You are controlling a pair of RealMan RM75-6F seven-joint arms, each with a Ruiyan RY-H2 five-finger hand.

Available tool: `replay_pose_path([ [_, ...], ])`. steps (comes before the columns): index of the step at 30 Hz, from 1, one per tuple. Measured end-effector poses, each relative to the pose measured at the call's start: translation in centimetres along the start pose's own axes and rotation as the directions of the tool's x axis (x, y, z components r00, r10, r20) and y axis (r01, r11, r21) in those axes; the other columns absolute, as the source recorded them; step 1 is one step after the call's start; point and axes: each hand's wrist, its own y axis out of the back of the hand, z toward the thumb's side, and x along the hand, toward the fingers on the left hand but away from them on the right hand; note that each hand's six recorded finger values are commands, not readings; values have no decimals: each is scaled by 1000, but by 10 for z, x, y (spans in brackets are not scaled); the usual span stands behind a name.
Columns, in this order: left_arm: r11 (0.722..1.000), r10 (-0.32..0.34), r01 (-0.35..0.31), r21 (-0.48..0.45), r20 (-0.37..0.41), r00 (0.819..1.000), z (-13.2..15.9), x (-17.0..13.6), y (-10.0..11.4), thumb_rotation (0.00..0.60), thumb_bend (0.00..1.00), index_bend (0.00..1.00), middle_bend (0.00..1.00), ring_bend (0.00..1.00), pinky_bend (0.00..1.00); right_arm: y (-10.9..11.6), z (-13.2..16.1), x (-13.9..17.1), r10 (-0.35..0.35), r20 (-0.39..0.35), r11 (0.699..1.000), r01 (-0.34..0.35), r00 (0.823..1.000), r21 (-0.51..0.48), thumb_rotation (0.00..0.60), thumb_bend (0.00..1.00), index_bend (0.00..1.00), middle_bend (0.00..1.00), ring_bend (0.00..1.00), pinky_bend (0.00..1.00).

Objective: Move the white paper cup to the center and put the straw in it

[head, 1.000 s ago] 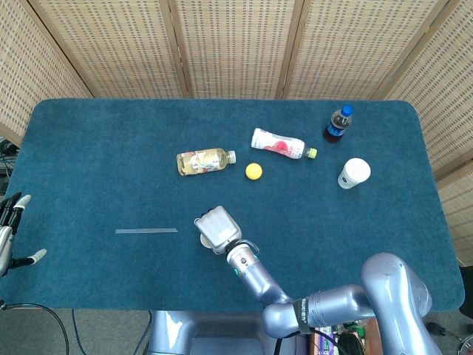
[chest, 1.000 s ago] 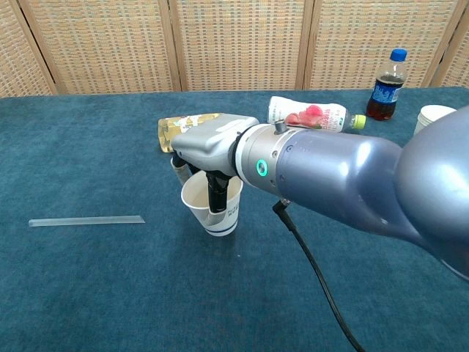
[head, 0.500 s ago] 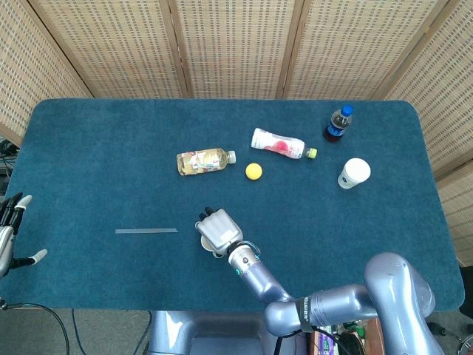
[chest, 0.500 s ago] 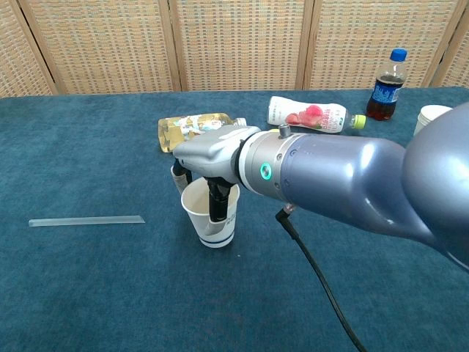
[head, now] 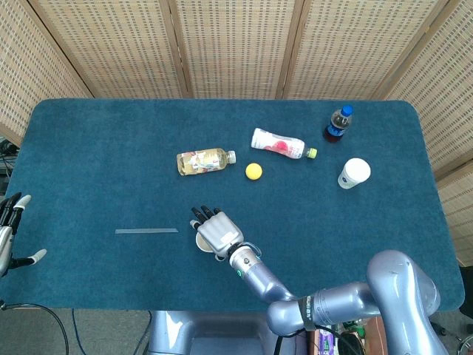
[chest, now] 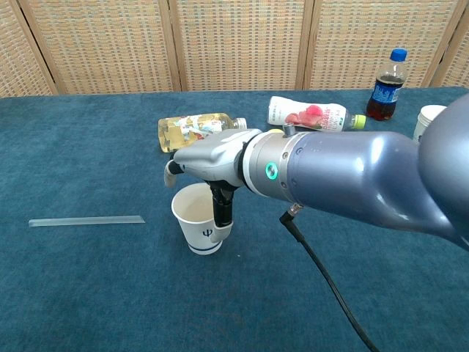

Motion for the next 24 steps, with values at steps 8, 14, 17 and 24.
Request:
replay_pose_path([
  [8,1000,-1,1,0,-3,1000,-1,1,0,600,32,0,0,0,0,11,-4,14,-9,-7,1000,9,1000,-3,600,146,100,0,0,97],
  [14,1000,-6,6,3,0,1000,0,1,-2,600,33,0,0,0,0,29,-33,37,-51,2,998,51,999,43,600,146,97,0,0,67],
  [17,1000,-8,8,4,4,1000,2,1,-3,600,33,0,0,0,0,39,-50,50,-108,-13,991,108,994,76,600,146,97,0,0,56],
  [24,1000,-12,12,14,10,1000,4,2,-6,600,38,0,0,0,0,57,-102,95,-251,-32,959,253,967,126,600,118,97,0,0,0],
])
